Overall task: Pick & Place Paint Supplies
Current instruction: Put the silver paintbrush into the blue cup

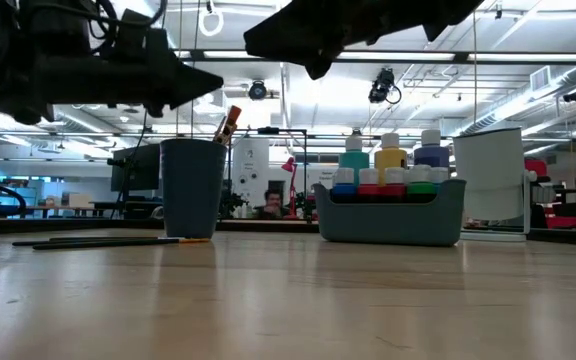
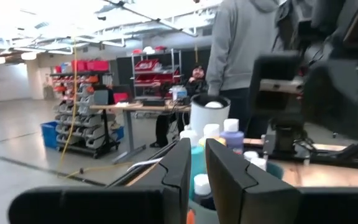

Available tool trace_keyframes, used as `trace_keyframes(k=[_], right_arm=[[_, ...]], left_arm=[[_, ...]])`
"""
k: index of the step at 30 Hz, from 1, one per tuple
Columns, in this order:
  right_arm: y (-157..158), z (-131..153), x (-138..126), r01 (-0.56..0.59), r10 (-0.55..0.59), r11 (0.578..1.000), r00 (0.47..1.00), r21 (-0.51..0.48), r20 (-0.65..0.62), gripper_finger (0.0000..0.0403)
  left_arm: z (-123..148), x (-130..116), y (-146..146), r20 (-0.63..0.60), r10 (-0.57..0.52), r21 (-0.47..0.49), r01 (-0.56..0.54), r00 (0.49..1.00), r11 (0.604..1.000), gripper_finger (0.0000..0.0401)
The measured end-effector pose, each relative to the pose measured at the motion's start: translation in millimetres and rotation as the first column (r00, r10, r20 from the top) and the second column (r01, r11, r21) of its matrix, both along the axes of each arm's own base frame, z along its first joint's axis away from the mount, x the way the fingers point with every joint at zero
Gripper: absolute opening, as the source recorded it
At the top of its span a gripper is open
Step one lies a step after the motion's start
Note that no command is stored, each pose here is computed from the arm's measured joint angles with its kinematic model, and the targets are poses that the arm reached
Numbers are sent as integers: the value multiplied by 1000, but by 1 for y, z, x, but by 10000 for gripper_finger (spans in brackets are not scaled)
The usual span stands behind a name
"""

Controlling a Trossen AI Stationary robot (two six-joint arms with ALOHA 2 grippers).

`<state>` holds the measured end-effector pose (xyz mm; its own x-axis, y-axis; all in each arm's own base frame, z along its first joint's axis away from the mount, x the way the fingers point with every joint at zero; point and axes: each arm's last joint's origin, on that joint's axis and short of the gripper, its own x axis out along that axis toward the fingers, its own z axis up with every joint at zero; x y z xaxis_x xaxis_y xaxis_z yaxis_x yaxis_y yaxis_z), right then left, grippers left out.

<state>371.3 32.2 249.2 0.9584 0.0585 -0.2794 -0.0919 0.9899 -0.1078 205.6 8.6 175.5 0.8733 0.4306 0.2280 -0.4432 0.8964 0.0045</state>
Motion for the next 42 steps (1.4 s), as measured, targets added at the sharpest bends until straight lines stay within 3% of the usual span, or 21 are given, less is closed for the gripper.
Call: trace_keyframes(k=[9,22,42], right_arm=[[10,-1,-1,9,-8,996,1000,83,-15,174],[20,0,-2,-19,20,996,1000,92,-4,162],[19,4,-1,-25,22,997,999,68,40,161]], left_arm=[[21,-10,-4,62,-140,8,140,988,990,67],[40,-14,-11,121,-405,-17,410,906,912,139],[47,-7,-21,74,-420,47,417,905,908,135]])
